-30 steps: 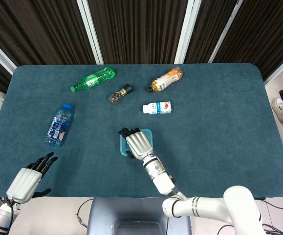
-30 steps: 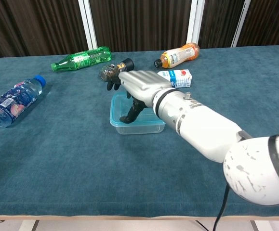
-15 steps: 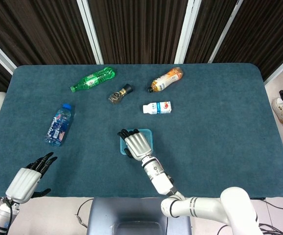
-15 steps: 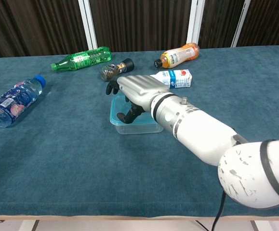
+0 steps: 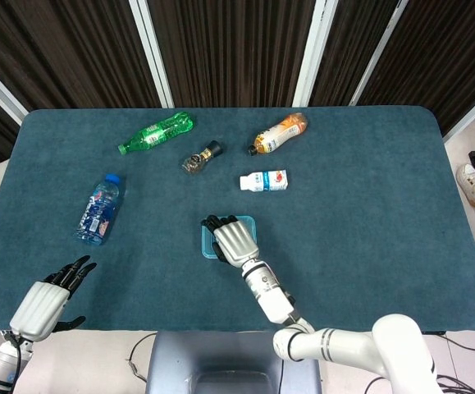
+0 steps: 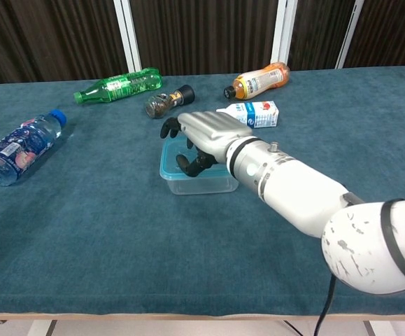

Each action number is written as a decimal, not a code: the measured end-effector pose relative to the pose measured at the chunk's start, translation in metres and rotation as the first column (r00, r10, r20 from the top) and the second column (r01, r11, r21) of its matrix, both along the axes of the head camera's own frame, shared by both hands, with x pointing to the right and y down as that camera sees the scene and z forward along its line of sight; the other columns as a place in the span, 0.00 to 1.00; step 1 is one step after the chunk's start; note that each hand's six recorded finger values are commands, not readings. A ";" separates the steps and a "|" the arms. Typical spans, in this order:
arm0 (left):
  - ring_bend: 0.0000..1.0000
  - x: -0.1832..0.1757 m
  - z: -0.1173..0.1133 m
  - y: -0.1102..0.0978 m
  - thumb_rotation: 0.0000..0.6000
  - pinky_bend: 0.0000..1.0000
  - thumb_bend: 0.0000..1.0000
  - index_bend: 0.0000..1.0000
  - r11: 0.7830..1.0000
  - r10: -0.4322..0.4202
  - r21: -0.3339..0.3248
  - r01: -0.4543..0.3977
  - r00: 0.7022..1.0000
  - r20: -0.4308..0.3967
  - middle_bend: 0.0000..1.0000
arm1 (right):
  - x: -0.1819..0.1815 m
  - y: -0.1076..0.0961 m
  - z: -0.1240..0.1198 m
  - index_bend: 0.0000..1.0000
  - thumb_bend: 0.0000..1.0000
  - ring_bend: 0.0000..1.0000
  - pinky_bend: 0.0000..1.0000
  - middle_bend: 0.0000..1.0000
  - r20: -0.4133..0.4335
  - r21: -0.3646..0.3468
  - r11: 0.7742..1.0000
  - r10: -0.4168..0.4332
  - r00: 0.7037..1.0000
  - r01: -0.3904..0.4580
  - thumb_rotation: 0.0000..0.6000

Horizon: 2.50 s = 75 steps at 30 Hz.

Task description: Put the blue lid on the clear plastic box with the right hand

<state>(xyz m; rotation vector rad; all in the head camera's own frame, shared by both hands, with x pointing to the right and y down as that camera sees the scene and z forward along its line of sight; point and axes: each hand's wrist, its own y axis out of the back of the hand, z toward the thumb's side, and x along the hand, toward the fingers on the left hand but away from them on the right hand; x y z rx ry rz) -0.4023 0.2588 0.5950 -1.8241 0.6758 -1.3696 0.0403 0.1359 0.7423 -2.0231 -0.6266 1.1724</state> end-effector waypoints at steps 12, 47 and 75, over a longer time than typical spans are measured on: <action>0.17 0.000 0.000 0.000 1.00 0.43 0.30 0.12 1.000 0.001 0.000 -0.001 1.000 0.000 0.06 | 0.006 0.002 0.006 0.35 0.40 0.38 0.40 0.32 0.008 -0.024 1.000 0.002 1.000 -0.002 1.00; 0.18 0.001 0.001 -0.001 1.00 0.43 0.30 0.12 1.000 0.002 -0.002 -0.002 1.000 0.000 0.06 | 0.015 0.001 0.005 0.35 0.40 0.38 0.40 0.32 0.033 0.010 1.000 -0.009 0.999 0.008 1.00; 0.18 0.003 0.003 0.000 1.00 0.43 0.30 0.12 1.000 0.006 -0.007 -0.006 1.000 0.007 0.06 | 0.057 0.024 -0.049 0.35 0.40 0.37 0.38 0.32 0.153 -0.021 0.988 -0.145 0.978 0.150 1.00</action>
